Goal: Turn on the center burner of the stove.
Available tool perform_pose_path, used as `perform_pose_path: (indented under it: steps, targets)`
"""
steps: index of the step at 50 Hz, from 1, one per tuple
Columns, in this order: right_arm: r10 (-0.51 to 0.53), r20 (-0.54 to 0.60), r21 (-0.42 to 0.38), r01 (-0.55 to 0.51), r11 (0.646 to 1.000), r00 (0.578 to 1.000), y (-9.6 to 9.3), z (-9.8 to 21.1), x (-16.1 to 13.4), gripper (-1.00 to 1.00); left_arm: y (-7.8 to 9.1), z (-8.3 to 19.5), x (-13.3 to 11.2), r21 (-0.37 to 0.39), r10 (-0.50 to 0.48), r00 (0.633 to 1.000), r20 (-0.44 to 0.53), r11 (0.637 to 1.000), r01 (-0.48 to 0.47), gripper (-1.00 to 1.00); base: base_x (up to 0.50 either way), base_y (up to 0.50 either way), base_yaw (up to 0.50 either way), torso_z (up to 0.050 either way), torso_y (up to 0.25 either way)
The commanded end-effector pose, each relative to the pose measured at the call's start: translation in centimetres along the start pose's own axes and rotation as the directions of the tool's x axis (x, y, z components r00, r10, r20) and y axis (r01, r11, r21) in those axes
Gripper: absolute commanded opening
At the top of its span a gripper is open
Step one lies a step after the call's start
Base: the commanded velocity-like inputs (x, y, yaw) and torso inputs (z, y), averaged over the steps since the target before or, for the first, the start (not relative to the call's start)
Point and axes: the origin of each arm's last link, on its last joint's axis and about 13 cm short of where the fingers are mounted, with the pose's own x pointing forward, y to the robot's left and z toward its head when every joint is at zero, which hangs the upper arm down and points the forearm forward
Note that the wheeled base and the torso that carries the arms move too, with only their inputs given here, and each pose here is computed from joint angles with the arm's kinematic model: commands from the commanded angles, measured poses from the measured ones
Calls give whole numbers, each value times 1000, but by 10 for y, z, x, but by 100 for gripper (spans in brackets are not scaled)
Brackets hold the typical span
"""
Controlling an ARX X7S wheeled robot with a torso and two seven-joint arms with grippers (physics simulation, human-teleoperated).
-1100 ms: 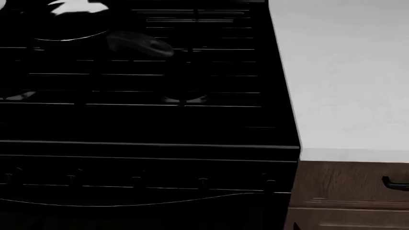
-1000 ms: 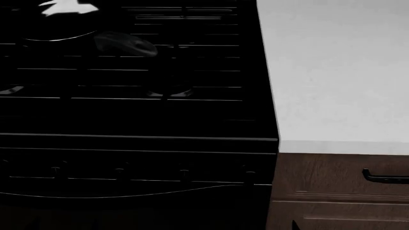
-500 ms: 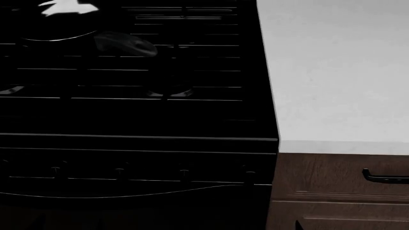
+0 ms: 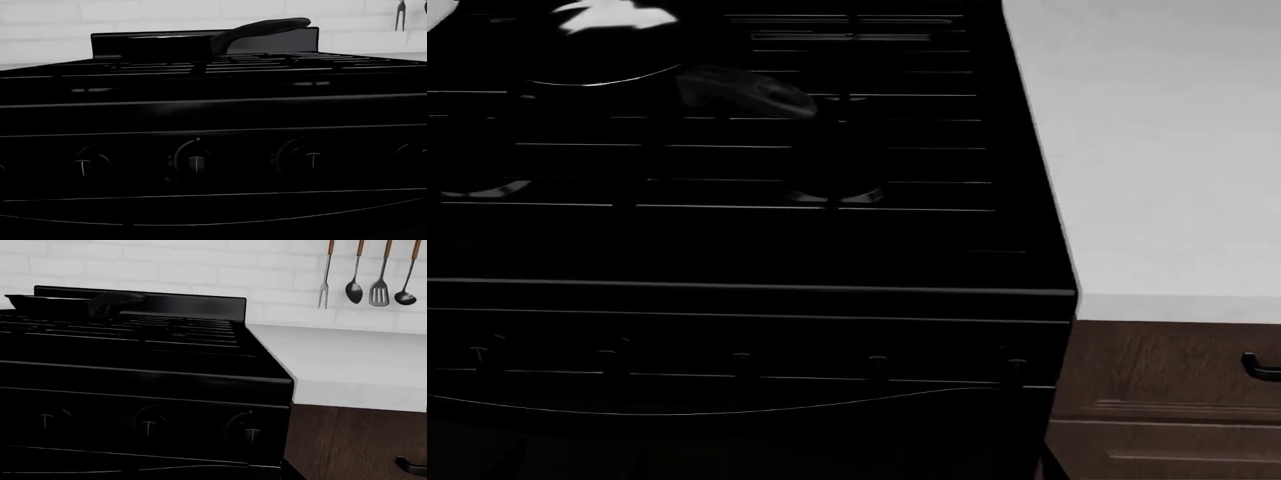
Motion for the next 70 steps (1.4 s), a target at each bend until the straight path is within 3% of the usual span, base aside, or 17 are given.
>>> perform_pose_path:
  steps: [1,34,68,70]
  targets:
    - [19,35,-38,-18,999,999,1,13,-3,100,-1,0,1,1,-4,1000,0,1000,4,100,0,500,0,0,0]
    - [20,25,-36,-20,999,999,1,5,-5,100,-1,-2,1,5,-12,1000,-4,1000,12,100,0,494,0,0,0]
    - [13,28,-40,-12,999,1000,-1,7,-5,100,-9,6,1,-22,-27,999,23,999,27,100,0,3,0,0,0]
    - [13,31,-39,-11,999,999,-1,7,-5,100,-11,6,1,19,-39,998,43,999,38,100,0,0,0,0,0]
